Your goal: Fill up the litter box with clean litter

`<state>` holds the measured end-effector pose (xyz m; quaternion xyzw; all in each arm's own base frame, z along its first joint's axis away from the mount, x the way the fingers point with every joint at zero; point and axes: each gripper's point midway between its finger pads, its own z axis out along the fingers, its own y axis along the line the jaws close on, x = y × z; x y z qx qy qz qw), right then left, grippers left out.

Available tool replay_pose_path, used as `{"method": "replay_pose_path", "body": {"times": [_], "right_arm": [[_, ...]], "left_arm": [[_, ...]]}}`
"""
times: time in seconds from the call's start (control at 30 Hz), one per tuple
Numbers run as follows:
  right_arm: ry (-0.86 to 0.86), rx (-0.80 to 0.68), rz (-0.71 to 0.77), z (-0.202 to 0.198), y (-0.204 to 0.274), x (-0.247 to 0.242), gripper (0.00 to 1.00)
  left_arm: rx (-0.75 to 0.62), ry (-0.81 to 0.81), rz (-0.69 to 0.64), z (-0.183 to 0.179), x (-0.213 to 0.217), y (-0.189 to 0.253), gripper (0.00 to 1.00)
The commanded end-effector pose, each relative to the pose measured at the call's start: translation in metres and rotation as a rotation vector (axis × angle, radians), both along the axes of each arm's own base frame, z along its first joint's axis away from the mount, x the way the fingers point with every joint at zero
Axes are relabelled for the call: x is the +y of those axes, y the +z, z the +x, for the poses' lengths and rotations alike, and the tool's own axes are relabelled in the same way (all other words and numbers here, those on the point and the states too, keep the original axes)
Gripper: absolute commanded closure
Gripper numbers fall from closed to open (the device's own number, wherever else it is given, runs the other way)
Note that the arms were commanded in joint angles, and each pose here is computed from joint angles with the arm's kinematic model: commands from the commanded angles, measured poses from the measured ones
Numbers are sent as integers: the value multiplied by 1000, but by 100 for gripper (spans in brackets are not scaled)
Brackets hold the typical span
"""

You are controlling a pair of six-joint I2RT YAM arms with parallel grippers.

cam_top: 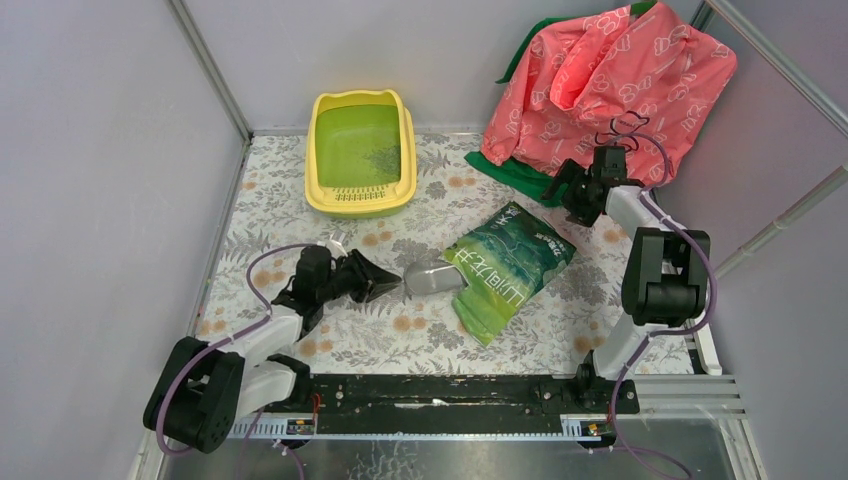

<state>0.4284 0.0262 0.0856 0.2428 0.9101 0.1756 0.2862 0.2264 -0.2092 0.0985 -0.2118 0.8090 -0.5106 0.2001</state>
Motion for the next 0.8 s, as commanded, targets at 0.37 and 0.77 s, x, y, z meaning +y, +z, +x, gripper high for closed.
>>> {"method": "replay_pose_path", "body": {"times": [0.37, 0.77], "right_arm": [[59, -28, 41, 11, -4, 22, 6], [104, 12, 41, -4, -22, 38, 8]], "left_arm": [[-163, 55, -48, 37, -47, 50, 100], [-189, 129, -63, 45, -93, 56, 100]]}}
